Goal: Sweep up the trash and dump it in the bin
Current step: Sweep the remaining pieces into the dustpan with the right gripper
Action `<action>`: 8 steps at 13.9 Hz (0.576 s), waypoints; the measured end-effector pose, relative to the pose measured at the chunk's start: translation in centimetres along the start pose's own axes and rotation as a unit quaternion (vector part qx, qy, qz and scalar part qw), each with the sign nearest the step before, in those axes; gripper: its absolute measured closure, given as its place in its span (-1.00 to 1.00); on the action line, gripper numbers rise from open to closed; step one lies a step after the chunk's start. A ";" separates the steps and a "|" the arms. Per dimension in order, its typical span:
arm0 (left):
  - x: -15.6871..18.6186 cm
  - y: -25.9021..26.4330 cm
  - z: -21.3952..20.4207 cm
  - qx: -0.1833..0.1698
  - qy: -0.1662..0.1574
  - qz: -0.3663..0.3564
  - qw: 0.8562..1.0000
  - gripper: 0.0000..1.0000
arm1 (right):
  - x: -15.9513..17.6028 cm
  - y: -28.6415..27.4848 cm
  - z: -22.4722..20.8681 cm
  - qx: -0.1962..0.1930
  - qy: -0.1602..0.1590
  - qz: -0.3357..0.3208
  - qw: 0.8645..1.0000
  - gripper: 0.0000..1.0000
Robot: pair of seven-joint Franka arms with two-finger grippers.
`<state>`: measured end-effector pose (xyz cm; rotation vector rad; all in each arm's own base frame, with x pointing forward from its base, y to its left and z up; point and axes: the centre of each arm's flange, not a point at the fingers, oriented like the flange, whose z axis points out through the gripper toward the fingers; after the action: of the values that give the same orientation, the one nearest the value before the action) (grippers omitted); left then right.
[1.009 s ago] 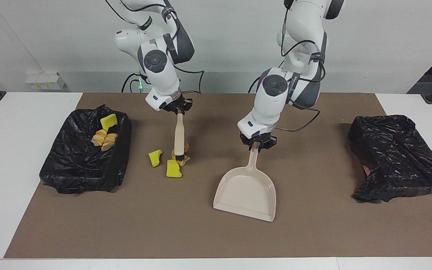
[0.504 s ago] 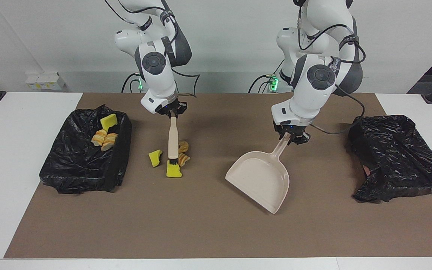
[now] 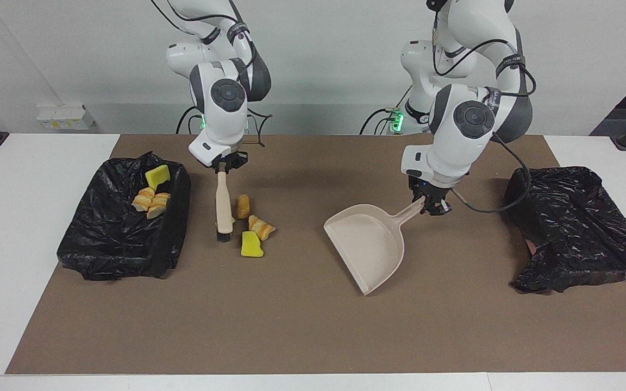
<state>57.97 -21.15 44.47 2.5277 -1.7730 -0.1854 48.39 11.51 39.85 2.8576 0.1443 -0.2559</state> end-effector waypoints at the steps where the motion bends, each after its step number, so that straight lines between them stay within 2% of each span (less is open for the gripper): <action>1: 0.3 0.4 0.3 -0.001 -0.002 0.030 1.000 0.33 | 0.8 1.0 0.8 -0.004 0.005 0.000 1.000 0.46; 3: 1.0 1.2 0.9 0.001 -0.002 0.101 0.995 0.33 | 1.8 0.9 2.8 -0.007 -0.002 -0.006 1.000 0.46; 5: 2.5 3.2 2.0 0.019 0.008 0.141 0.990 0.33 | 2.2 -0.6 4.3 -0.006 -0.015 -0.019 1.000 0.46; 8: 3.3 6.7 4.1 0.052 0.026 0.168 0.984 0.33 | 2.3 -5.4 5.1 0.043 -0.019 -0.033 0.998 0.46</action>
<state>52.36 -26.40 40.94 2.2242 -2.2020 -0.0122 49.17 15.43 33.22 2.9346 0.2256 -0.3381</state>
